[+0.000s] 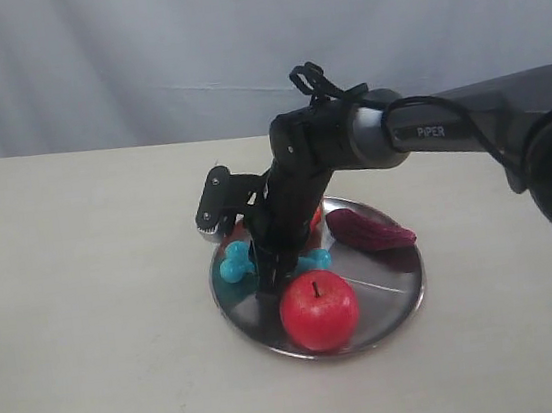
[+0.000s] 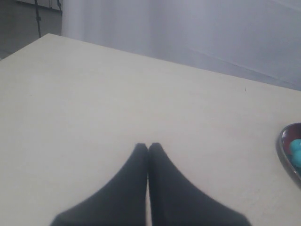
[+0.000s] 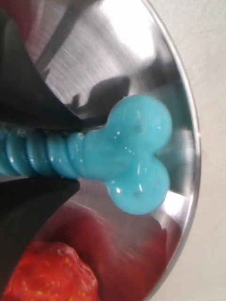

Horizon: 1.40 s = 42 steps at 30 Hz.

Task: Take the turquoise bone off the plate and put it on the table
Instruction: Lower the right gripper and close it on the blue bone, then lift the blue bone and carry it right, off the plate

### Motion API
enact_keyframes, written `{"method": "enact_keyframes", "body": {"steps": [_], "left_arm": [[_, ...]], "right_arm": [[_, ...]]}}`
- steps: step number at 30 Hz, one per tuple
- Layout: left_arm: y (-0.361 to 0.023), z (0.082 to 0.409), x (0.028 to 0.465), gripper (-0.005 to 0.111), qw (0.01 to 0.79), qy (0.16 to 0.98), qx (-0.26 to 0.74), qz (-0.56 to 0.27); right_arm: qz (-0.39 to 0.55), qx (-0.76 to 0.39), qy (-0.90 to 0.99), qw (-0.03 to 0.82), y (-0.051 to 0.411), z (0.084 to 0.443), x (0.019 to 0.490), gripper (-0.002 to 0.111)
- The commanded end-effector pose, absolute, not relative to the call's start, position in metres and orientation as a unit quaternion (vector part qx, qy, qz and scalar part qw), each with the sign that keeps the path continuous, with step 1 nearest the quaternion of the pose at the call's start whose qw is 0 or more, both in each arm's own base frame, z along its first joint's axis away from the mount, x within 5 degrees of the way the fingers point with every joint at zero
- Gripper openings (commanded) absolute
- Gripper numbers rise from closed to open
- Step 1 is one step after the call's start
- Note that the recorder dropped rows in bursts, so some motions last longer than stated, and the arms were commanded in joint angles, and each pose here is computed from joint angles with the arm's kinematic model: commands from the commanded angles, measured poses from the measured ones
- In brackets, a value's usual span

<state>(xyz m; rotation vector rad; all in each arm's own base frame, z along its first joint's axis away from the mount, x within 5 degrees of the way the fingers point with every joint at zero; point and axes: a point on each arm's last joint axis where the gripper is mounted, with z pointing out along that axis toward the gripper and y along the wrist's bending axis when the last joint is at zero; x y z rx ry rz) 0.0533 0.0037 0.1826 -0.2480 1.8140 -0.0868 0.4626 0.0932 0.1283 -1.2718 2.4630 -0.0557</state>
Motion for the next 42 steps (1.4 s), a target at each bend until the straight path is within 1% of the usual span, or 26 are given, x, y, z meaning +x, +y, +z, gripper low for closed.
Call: {"method": "enact_keyframes", "body": {"steps": [1,4,8,12,17,20,23,33,37,42], "left_arm": [[0.004,0.182,0.053,0.000,0.610,0.784,-0.108,-0.038],[0.004,0.182,0.053,0.000,0.610,0.784,-0.108,-0.038],[0.004,0.182,0.053,0.000,0.610,0.784,-0.108,-0.038],[0.004,0.182,0.053,0.000,0.610,0.784,-0.108,-0.038],[0.004,0.182,0.053,0.000,0.610,0.784,-0.108,-0.038],[0.004,0.182,0.053,0.000,0.610,0.784,-0.108,-0.038],[0.004,0.182,0.053,0.000,0.610,0.784,-0.108,-0.038],[0.004,0.182,0.053,0.000,0.610,0.784,-0.108,-0.038],[0.004,0.182,0.053,0.000,0.610,0.784,-0.108,-0.038],[0.004,0.182,0.053,0.000,0.610,0.784,-0.108,-0.038]], "right_arm": [[-0.035,-0.443,0.865,0.231,0.091,0.169,0.463,0.000],[-0.042,-0.437,0.860,0.260,0.090,0.199,0.460,0.000],[-0.037,-0.385,0.872,0.301,0.088,0.241,0.451,0.000],[-0.023,-0.335,0.887,0.316,0.081,0.275,0.437,0.000],[-0.003,-0.255,0.912,0.320,0.067,0.307,0.419,0.000],[0.003,-0.211,0.925,0.316,0.055,0.319,0.411,0.000],[-0.001,-0.182,0.938,0.295,0.042,0.324,0.404,0.000],[-0.006,-0.001,0.976,0.217,-0.023,0.319,0.390,0.000],[-0.010,0.043,0.979,0.200,-0.043,0.307,0.385,0.000],[-0.018,0.083,0.977,0.194,-0.063,0.275,0.380,0.000]]}}
